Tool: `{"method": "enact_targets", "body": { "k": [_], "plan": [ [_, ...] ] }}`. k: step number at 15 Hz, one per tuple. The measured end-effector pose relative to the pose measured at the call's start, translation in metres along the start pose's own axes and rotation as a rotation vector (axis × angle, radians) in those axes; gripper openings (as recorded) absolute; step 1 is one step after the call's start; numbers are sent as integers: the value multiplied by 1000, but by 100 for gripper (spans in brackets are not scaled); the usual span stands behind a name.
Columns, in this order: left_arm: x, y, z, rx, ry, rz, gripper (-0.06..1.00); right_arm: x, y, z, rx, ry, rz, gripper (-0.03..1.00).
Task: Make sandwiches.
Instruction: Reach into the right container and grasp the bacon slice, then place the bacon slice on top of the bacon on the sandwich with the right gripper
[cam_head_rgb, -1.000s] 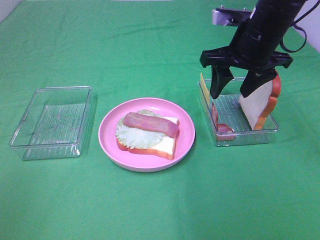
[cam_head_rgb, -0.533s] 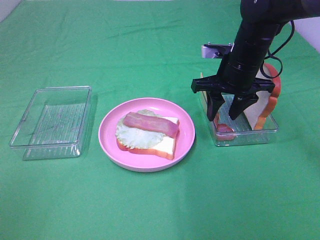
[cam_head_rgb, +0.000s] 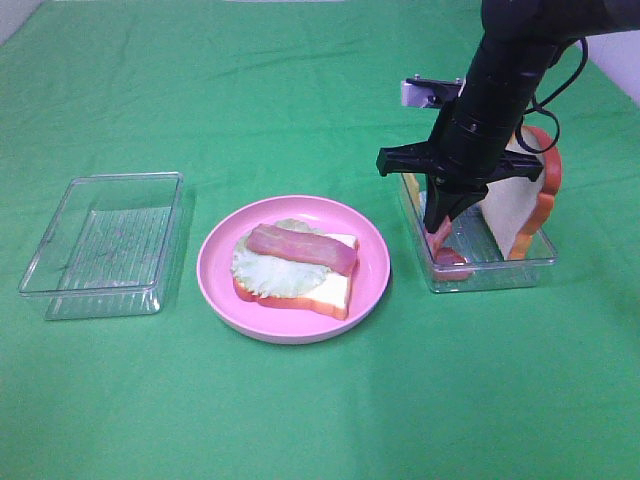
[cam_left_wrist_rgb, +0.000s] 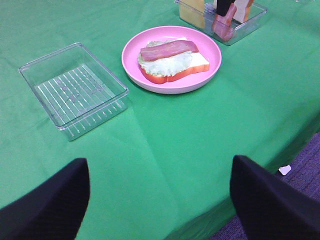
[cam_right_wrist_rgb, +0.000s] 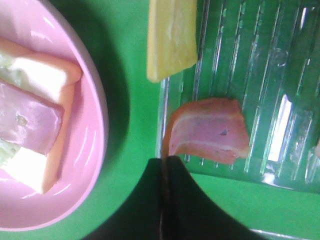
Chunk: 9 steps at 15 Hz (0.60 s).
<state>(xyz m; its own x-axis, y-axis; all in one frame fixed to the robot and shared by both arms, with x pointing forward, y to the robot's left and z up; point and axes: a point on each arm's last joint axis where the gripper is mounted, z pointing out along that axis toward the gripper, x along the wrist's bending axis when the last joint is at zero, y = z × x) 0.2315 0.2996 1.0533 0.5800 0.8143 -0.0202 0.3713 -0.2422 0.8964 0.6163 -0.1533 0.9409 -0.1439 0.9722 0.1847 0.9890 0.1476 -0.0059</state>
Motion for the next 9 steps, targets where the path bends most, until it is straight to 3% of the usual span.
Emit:
{"method": "enact_targets", "body": {
  "k": [4,9],
  "plan": [
    [0,0,0,0,0,0,74,2,-3,-11,-6,11,-1,0],
    [0,0,0,0,0,0,74,13,-23,-73,-94,60,-27,0]
  ]
}}
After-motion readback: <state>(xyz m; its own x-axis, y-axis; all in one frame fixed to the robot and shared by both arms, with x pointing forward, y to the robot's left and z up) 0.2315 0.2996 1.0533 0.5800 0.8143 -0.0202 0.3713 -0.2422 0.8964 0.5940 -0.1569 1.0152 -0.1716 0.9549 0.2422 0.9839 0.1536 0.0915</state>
